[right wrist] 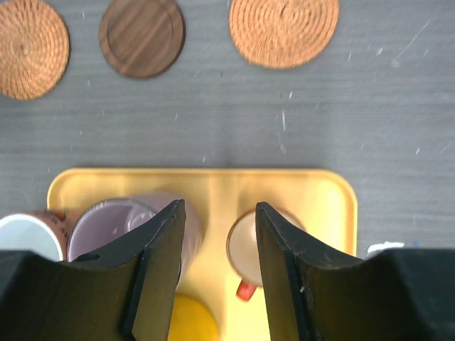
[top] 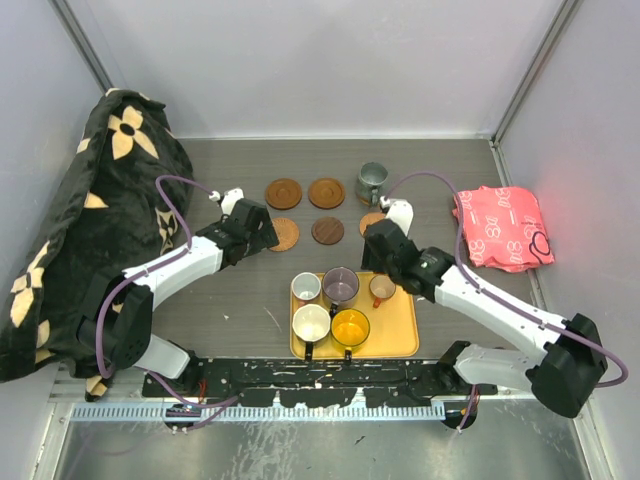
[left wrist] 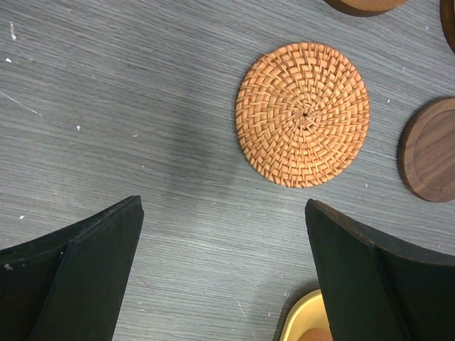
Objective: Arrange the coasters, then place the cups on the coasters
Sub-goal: Place the cup on the coaster.
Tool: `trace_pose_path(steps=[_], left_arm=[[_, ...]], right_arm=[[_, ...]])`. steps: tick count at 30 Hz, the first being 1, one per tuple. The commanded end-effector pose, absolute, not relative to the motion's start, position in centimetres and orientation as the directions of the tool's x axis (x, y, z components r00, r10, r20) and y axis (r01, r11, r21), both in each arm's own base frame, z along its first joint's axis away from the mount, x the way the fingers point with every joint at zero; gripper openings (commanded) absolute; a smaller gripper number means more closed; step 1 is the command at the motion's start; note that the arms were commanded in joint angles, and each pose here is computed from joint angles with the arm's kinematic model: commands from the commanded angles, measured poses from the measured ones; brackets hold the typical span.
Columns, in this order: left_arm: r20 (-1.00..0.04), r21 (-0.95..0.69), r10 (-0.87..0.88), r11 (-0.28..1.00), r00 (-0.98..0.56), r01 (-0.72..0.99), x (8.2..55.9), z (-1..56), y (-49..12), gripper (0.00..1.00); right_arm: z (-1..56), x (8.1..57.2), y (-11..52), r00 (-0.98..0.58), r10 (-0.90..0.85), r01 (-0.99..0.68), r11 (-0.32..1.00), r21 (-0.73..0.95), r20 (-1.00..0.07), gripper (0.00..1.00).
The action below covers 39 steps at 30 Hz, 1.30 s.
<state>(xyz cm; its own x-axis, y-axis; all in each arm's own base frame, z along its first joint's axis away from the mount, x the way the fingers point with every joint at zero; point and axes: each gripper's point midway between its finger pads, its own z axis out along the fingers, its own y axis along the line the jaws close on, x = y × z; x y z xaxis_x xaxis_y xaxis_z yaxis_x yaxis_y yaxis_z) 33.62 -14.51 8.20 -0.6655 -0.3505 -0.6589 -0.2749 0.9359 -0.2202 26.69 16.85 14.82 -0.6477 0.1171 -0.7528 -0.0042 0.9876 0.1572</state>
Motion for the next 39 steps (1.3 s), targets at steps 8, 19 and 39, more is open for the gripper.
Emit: trace_pose_path(steps=[8,19,39], left_arm=[[-0.685,-0.268,-0.388,0.921,-0.616,-0.283,34.4,9.5,-14.5,0.98],[-0.684,-0.267,-0.389,0.921,-0.617,-0.284,34.4,9.5,-14.5,0.98],[-0.681,-0.267,-0.389,0.921,-0.620,-0.284,34.5,9.3,-14.6,0.98]], right_arm=[[11.9,21.2,16.4,-0.672,0.210,0.111,0.977,0.184,-0.710,0.46],[9.4,19.6,16.1,-0.702,0.222,0.137,0.975,0.177,-0.677,0.40],[6.6,18.3,16.0,-0.736,0.208,0.155,0.978,0.139,-0.645,0.38]])
